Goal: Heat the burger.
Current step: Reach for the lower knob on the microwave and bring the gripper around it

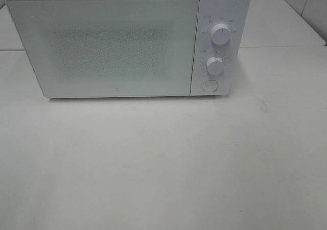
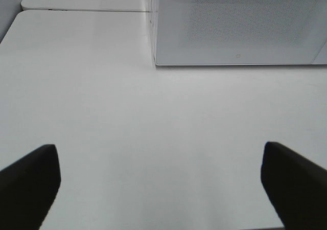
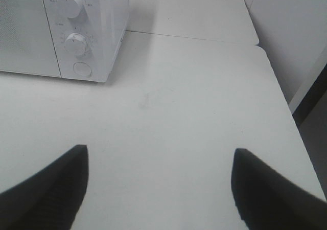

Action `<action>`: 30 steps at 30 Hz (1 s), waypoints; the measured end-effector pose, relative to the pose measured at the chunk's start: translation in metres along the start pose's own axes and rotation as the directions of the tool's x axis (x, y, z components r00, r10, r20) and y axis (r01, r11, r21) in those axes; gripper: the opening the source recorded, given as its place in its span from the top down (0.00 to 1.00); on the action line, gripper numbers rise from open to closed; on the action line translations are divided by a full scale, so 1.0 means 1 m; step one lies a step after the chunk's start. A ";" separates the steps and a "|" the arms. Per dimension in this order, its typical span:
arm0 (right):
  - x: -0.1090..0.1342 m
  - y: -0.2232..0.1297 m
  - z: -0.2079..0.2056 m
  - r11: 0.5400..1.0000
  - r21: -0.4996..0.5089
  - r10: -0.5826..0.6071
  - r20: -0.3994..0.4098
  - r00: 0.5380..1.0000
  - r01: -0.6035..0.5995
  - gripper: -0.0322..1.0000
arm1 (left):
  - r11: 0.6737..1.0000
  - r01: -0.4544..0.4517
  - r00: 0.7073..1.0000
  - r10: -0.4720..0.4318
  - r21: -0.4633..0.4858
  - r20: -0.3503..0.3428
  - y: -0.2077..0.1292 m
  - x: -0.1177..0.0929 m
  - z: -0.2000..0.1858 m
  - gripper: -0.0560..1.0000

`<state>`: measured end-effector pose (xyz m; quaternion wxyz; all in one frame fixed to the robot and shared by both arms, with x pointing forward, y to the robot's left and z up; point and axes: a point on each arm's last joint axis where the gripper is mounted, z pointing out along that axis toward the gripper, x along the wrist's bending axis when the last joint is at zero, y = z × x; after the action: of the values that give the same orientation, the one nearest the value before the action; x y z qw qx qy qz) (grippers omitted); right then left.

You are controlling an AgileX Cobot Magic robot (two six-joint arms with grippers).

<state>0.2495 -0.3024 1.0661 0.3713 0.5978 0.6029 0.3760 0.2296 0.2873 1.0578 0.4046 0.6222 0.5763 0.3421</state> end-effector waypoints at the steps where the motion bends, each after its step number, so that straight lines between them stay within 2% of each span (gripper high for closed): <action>1: 0.000 0.000 0.000 1.000 0.000 0.000 0.000 1.000 0.000 0.24 | 1.000 0.000 1.000 0.000 0.000 0.000 0.000 0.000 0.000 0.01; 14: 0.005 0.042 0.050 0.999 -0.048 -0.004 -0.015 1.000 0.003 0.24 | 1.000 0.000 1.000 0.000 0.000 0.000 0.000 0.000 0.000 0.01; 30: 0.011 0.063 0.124 1.000 -0.011 -0.014 -0.031 0.999 0.014 0.24 | 1.000 0.000 1.000 0.000 0.000 0.000 0.000 0.000 0.000 0.01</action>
<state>0.3883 -0.2905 1.0681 0.3679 0.5856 0.6106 0.3859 0.2296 0.2873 1.0578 0.4046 0.6222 0.5763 0.3421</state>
